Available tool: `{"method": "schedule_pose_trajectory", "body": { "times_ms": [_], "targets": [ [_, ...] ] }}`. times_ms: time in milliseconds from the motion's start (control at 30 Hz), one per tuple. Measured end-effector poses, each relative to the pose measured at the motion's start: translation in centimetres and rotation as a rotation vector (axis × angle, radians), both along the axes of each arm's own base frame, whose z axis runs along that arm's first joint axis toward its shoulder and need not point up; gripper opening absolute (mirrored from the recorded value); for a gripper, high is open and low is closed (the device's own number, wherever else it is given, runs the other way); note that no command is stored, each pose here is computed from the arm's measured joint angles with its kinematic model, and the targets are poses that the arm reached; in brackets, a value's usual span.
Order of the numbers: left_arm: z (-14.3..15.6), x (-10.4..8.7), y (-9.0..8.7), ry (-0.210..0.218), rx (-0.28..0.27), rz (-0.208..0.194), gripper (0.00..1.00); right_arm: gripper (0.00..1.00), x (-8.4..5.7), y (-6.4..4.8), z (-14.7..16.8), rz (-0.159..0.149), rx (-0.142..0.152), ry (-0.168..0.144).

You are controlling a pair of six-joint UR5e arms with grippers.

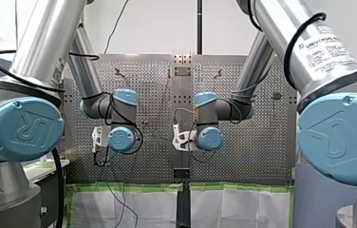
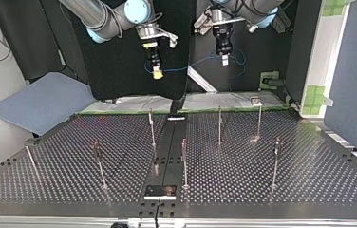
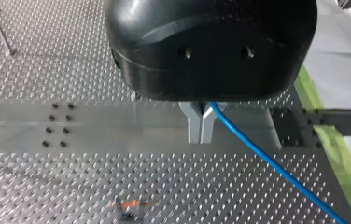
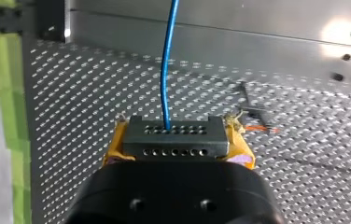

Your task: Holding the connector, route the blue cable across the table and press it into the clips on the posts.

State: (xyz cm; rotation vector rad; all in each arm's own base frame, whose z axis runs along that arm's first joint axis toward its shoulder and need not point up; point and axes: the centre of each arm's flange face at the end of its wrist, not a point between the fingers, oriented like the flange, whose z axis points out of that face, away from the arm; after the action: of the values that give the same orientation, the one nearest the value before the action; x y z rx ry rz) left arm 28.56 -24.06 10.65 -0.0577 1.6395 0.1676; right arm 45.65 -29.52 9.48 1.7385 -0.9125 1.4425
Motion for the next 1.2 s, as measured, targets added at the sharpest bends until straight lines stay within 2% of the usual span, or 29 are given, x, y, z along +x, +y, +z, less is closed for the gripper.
{"method": "schedule_pose_trajectory", "body": {
  "times_ms": [167,400,633,733,933,1067,1200],
  "targets": [
    [1.4,0.3,0.5,-0.012,-0.011,0.046,0.00,0.00,1.0,-0.3,2.9,0.023,0.002,-0.063],
    [3.7,0.7,1.1,-0.062,-0.044,0.113,0.00,0.00,3.0,-1.2,8.6,0.087,-0.003,-0.171],
    [7.1,2.3,1.5,-0.120,-0.097,0.194,0.00,0.00,4.5,-1.6,14.2,0.153,-0.031,-0.232],
    [8.5,2.8,1.9,-0.136,-0.106,0.231,0.00,0.00,5.1,-1.8,16.0,0.185,-0.038,-0.243],
    [11.8,3.6,2.7,-0.177,-0.136,0.308,0.00,0.00,6.8,-2.2,16.8,0.238,-0.023,-0.237],
    [13.8,4.0,3.0,-0.202,-0.162,0.328,0.00,0.00,8.1,-2.2,16.3,0.259,-0.011,-0.229],
    [15.5,4.0,3.1,-0.215,-0.174,0.324,0.00,0.00,9.6,-2.2,16.1,0.279,-0.004,-0.227]
  ]
}}
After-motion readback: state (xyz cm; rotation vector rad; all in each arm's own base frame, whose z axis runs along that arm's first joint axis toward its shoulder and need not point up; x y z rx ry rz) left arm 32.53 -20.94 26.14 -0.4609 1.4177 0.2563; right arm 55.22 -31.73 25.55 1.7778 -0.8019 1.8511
